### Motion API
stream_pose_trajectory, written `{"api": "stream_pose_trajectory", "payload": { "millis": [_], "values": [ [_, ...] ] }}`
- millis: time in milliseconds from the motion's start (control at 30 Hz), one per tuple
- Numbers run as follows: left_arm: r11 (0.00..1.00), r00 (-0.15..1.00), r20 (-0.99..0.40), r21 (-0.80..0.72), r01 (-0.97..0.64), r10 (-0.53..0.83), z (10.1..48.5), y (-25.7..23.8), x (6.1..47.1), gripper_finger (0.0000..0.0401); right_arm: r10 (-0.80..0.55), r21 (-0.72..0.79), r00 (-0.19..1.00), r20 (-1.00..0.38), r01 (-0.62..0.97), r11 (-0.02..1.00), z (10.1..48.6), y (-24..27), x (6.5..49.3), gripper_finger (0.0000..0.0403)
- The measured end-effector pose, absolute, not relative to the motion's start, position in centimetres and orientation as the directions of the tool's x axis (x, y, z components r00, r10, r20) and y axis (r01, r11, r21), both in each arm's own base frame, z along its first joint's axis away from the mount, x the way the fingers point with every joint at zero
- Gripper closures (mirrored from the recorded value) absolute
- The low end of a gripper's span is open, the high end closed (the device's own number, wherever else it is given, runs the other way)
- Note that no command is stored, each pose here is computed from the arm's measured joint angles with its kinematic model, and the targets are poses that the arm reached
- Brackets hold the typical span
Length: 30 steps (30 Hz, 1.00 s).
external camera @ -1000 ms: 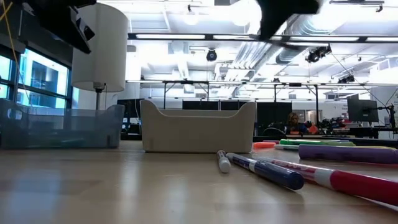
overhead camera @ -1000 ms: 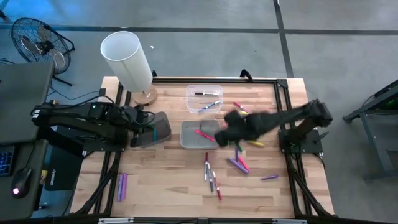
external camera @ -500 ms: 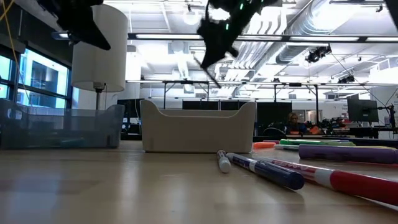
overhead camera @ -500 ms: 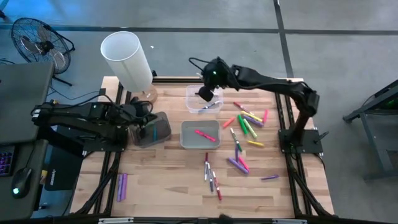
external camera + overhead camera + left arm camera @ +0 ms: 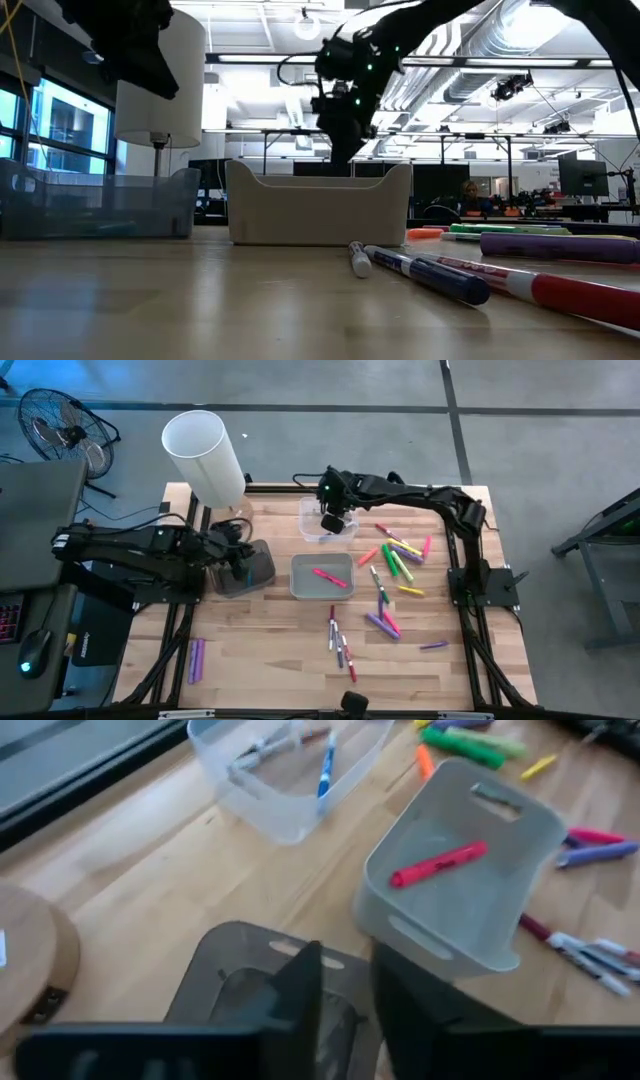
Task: Pick & Place Markers
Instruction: Put the left purple highlighter pen into the gray bin
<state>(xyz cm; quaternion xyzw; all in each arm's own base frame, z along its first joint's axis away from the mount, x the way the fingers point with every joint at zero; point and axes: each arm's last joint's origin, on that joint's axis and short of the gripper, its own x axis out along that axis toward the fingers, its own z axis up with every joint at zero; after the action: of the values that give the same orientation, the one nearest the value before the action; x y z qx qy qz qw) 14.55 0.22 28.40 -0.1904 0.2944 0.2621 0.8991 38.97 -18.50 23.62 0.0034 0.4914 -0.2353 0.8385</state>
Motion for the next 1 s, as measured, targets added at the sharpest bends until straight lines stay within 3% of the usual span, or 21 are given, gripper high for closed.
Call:
{"api": "stream_pose_trajectory", "payload": {
  "millis": [200,433,667,833,1000],
  "values": [
    [0.837,0.642,-0.669,-0.052,-0.544,0.375,27.5,0.2,15.8,0.0223,-0.412,-0.174,0.372,-0.832,0.53,0.83,27.2,-16.0,37.1,0.0332],
    [0.828,0.6,-0.751,-0.131,-0.545,0.276,26.4,-0.3,17.4,0.0216,-0.387,-0.11,0.32,-0.865,0.632,0.768,31.6,-10.6,33.6,0.0363],
    [0.646,0.46,-0.862,-0.229,-0.729,0.214,25.5,-2.5,18.8,0.0216,-0.454,-0.137,0.309,-0.836,0.683,0.718,32.0,-4.5,29.8,0.0383],
    [0.539,0.387,-0.906,-0.241,-0.807,0.174,25.2,-5.7,19.2,0.0216,-0.41,-0.067,0.324,-0.852,0.711,0.7,30.5,-1.5,26.1,0.0386],
    [0.423,0.388,-0.907,-0.29,-0.858,0.165,25.3,-9.4,19.1,0.0216,-0.331,0.01,0.35,-0.876,0.7,0.715,29.0,0.8,22.5,0.0387]
  ]
}}
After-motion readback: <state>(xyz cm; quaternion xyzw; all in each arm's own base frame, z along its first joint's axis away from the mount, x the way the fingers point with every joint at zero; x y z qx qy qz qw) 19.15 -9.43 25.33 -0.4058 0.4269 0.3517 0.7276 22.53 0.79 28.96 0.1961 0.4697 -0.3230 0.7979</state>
